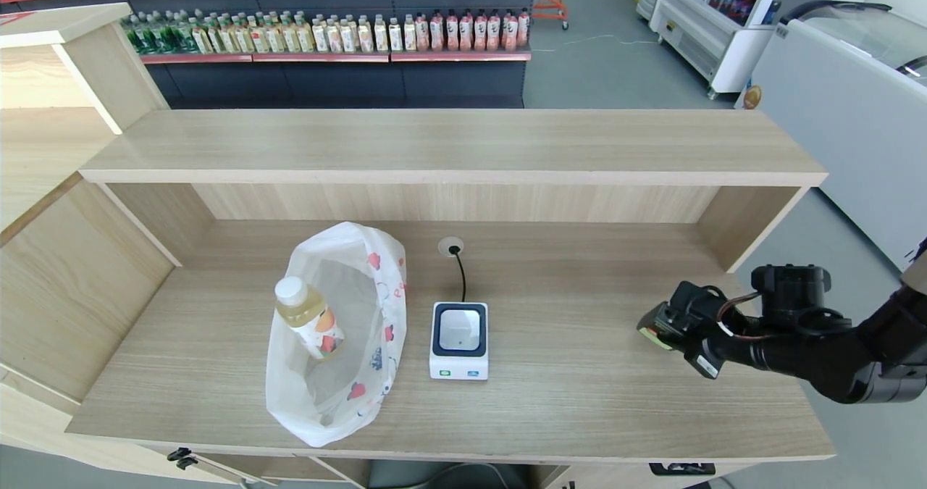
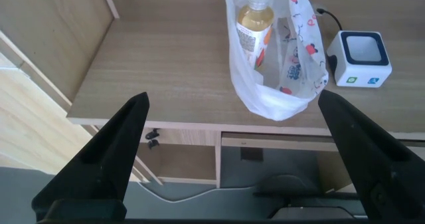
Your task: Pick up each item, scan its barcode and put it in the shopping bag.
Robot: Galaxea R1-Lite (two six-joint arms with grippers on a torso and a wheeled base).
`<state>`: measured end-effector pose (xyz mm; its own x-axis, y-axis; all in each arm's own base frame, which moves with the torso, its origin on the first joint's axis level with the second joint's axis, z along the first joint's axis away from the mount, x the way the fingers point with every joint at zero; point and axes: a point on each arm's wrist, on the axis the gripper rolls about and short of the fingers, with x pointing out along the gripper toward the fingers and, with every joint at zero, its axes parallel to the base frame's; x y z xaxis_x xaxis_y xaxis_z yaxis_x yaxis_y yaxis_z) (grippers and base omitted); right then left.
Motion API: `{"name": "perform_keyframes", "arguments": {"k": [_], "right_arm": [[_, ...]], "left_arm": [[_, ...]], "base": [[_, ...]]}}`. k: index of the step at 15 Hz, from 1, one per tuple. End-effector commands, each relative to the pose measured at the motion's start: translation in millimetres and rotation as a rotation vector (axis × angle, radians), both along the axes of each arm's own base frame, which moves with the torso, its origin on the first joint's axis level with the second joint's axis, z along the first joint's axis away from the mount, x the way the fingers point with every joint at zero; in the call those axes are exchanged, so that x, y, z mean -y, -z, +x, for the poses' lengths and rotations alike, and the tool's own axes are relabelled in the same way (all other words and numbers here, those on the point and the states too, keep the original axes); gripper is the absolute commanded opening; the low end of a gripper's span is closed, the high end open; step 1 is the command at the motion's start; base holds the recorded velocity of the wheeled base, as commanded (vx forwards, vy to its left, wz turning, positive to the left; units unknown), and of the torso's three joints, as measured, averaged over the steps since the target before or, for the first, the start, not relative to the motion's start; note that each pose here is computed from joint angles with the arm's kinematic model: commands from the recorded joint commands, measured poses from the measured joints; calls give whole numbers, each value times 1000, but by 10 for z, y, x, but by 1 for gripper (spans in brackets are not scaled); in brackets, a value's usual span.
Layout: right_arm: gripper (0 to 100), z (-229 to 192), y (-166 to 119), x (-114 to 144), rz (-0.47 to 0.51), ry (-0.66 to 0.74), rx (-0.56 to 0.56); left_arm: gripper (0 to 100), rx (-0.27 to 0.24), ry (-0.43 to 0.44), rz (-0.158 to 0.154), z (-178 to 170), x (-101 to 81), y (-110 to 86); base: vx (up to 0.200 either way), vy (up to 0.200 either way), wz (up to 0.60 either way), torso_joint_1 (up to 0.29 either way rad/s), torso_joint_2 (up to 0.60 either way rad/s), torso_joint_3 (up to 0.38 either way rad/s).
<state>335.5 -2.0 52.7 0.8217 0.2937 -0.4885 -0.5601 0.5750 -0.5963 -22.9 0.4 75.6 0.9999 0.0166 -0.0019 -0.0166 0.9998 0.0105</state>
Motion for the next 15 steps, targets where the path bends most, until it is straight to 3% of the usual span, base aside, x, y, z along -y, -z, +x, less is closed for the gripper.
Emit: {"name": "perform_keyframes", "arguments": {"k": [1, 3, 4, 7, 9, 11, 15], "right_arm": [[0, -209, -64, 92, -3, 29, 95], [0, -620, -38, 214, -10, 74, 143], [0, -678, -139, 296, -30, 28, 201], [0, -802, -348, 503, -192, -342, 432], [0, -879, -343, 553, -259, -547, 524], [0, -955, -319, 495, -390, -832, 730], [0, -1139, -288, 227, -544, -1088, 953]], "left_arm": [[100, 0, 0, 0, 0, 0, 0], [100, 0, 0, 0, 0, 0, 0], [100, 0, 0, 0, 0, 0, 0], [100, 0, 0, 0, 0, 0, 0], [100, 0, -2, 0, 0, 0, 0], [100, 0, 0, 0, 0, 0, 0], [100, 0, 0, 0, 0, 0, 0]], "base": [[0, 0, 0, 0, 0, 0], [0, 0, 0, 0, 0, 0], [0, 0, 0, 0, 0, 0], [0, 0, 0, 0, 0, 0], [0, 0, 0, 0, 0, 0], [0, 0, 0, 0, 0, 0], [0, 0, 0, 0, 0, 0]]}}
